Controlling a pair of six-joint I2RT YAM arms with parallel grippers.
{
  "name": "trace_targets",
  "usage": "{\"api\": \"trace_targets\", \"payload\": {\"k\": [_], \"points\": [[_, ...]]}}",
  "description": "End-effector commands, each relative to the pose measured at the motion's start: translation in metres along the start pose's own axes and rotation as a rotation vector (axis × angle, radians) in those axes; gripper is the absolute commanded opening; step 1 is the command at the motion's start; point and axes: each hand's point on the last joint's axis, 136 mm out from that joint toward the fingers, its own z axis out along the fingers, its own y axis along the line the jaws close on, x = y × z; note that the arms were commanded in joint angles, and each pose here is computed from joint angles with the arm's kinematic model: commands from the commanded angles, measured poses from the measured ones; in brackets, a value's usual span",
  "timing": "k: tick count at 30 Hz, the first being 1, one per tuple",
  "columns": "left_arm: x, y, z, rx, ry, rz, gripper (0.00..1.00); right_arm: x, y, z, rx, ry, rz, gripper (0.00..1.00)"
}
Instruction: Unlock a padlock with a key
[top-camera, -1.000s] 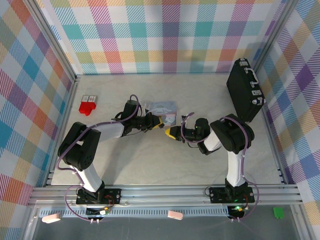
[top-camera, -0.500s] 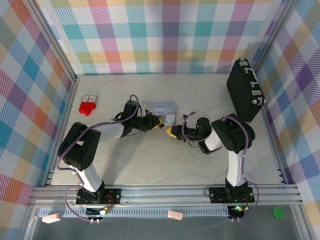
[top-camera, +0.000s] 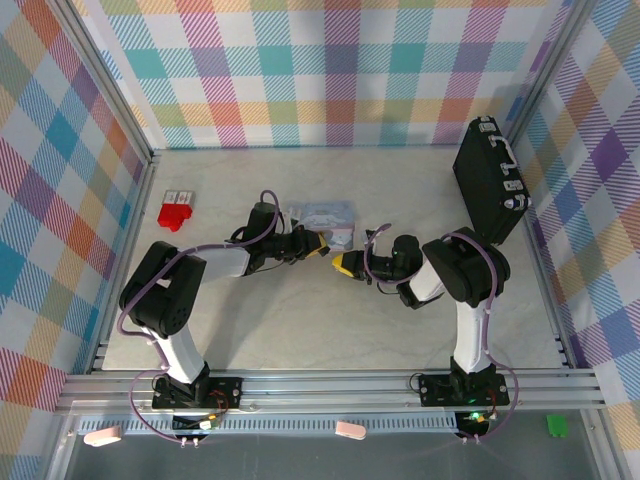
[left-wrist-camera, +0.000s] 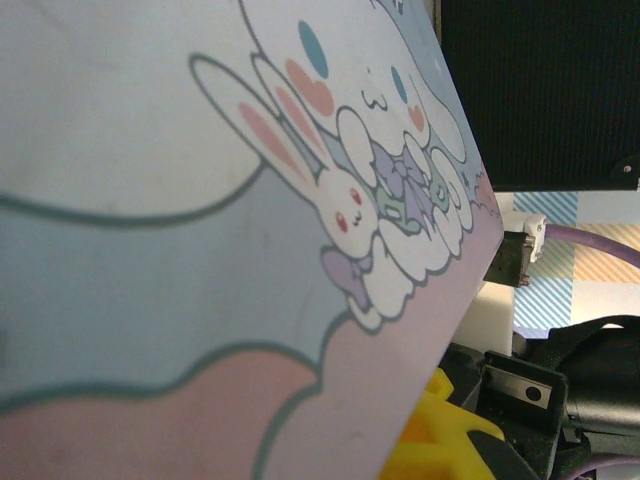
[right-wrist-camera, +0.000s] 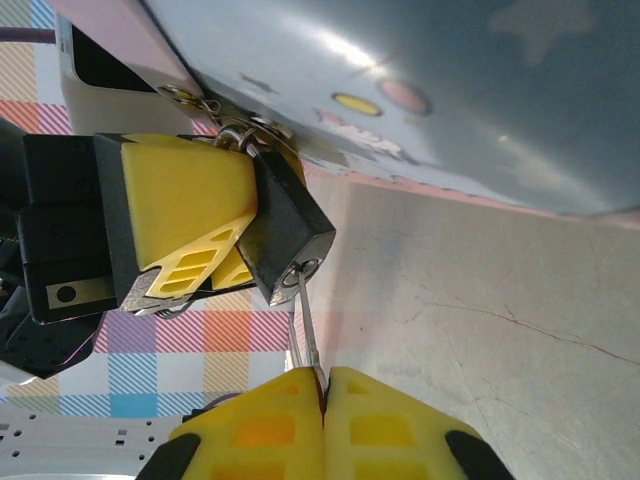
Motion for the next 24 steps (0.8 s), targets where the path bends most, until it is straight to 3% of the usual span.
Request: {"api": "trace_targets", "payload": {"k": [1, 7, 12, 24], "points": [[-0.001, -0.015, 0.002, 0.061, -0.004, 0.039, 0.00, 0.002, 0.024, -0.001, -0.058, 0.010, -0.091, 0.00], [0.003, -0.016, -0.001, 0.064, 0.005, 0.034, 0.00, 0.000, 0.021, 0.000, -0.051, 0.000, -0.086, 0.00], [0.013, -0.034, -0.002, 0.151, 0.033, 0.015, 0.00, -0.003, 0.021, 0.000, -0.056, 0.007, -0.099, 0.00], [0.017, -0.035, -0.005, 0.160, 0.045, 0.020, 0.00, -0.012, 0.017, -0.002, -0.048, -0.021, -0.079, 0.00]]}}
